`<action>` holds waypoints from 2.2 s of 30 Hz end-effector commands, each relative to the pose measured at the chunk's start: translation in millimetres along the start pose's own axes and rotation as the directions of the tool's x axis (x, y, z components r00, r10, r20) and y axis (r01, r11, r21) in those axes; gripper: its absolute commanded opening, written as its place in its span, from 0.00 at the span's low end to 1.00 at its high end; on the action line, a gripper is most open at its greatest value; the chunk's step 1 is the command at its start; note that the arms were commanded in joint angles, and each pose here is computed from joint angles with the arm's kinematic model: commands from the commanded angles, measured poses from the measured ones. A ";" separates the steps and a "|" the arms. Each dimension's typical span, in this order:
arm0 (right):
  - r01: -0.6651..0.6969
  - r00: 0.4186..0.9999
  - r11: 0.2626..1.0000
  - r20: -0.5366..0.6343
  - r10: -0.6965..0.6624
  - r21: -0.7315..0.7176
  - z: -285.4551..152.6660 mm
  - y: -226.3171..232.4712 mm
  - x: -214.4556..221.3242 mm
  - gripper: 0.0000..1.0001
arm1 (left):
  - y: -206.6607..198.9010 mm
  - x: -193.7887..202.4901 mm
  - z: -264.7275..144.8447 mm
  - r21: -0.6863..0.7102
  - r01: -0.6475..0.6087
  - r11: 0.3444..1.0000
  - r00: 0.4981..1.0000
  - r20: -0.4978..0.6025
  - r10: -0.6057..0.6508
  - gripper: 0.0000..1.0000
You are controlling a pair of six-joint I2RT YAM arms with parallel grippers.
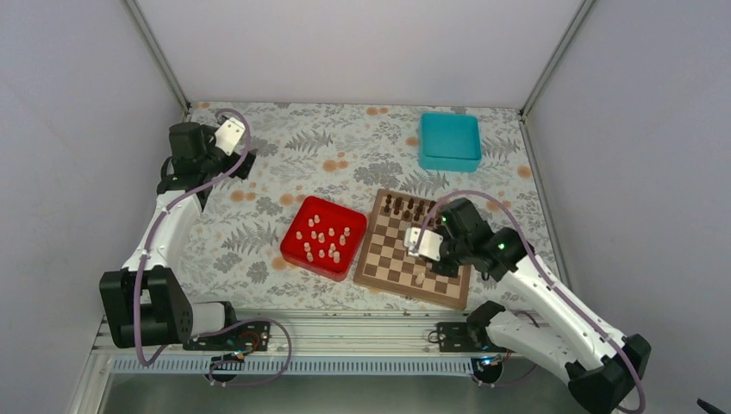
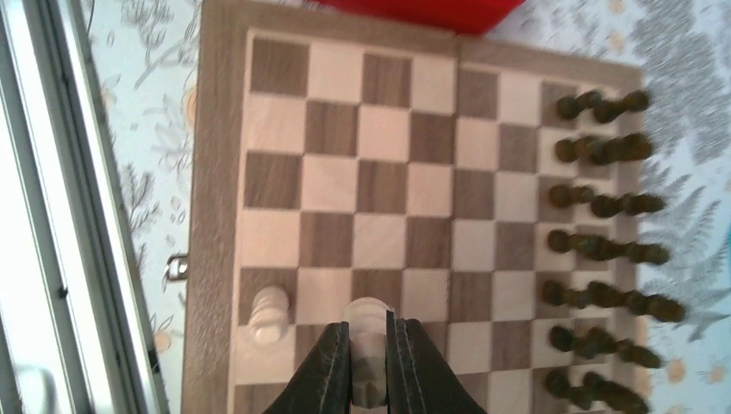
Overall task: Set up the chess pieces on the board
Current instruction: Place the chess piece on the chessboard.
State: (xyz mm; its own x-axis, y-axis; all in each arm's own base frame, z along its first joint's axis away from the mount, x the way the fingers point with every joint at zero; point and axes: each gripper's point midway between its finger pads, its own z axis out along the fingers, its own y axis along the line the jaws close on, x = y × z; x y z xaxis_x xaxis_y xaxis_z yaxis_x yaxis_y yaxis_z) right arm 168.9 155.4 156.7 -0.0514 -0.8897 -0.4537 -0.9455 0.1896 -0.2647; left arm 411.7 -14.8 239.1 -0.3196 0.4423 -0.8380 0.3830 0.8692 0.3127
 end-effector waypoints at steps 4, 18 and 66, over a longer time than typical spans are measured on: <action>0.025 0.995 0.999 -0.096 -0.029 -0.043 25.0 35.5 55.0 0.04 | 4.1 13.4 3.4 -0.040 -0.021 0.999 1.000 -0.023 0.020 1.00; 0.089 0.984 0.996 -0.152 -0.092 -0.028 3.3 28.5 69.1 0.04 | 8.0 17.8 2.5 -0.065 -0.034 0.997 0.999 -0.041 0.031 1.00; 0.182 0.983 0.938 0.018 -0.185 -0.296 69.5 22.7 -40.8 0.04 | 8.9 15.3 2.0 -0.078 -0.041 0.996 0.999 -0.016 0.039 1.00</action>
State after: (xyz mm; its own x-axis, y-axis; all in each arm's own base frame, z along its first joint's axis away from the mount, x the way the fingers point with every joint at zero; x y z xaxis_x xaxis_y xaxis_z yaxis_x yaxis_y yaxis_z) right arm 180.4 213.6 123.8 0.1386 -0.9077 -0.3962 -0.9893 -0.1089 -0.0967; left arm 412.4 -0.6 220.7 -0.3524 0.4750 -0.8063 0.3313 0.8691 0.3672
